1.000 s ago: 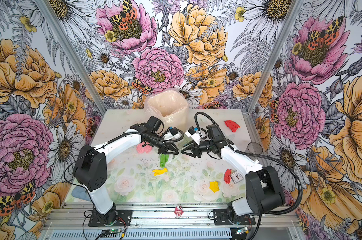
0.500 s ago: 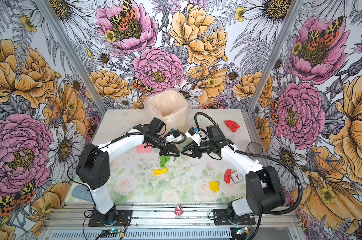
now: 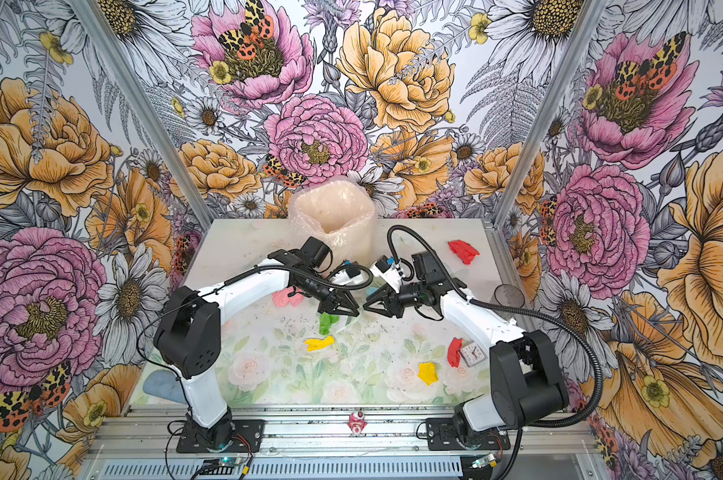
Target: Sweep away the paper scraps from the table
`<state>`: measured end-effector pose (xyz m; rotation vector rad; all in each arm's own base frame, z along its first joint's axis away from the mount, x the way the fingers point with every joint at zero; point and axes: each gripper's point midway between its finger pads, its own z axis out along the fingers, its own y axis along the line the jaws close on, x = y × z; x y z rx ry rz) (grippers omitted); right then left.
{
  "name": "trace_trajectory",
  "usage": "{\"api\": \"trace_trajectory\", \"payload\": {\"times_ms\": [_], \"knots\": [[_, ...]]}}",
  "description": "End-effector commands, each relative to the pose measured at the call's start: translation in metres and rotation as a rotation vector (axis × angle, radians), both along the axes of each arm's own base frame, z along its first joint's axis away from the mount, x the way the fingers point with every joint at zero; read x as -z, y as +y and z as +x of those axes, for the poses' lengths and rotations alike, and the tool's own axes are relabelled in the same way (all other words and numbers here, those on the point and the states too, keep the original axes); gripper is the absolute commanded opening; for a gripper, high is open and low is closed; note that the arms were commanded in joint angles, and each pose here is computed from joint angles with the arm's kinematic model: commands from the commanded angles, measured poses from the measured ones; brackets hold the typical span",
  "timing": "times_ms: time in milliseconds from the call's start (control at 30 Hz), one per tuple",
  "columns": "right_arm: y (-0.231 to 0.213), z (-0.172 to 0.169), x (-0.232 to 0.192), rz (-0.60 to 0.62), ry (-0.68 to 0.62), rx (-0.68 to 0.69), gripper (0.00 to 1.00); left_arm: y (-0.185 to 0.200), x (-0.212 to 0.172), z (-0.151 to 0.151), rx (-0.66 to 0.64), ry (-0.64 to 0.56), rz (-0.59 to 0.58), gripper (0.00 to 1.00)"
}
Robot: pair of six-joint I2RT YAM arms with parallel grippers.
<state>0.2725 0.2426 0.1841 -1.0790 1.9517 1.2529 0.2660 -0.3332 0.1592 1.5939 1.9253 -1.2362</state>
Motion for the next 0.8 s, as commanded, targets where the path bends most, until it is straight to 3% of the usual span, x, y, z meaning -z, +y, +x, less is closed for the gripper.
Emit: {"api": "trace_trajectory", "payload": {"times_ms": [0,767], "knots": [[0.004,0.002,-0.008,0.011,-0.03,-0.022,0.38,0.0,-0.013,0.007,-0.003,-0.055,-0.016,0.0],[0.007,-0.003,-0.005,0.009,-0.019,-0.04,0.35,0.002,-0.03,0.011,-0.016,-0.103,-0.032,0.0]]}}
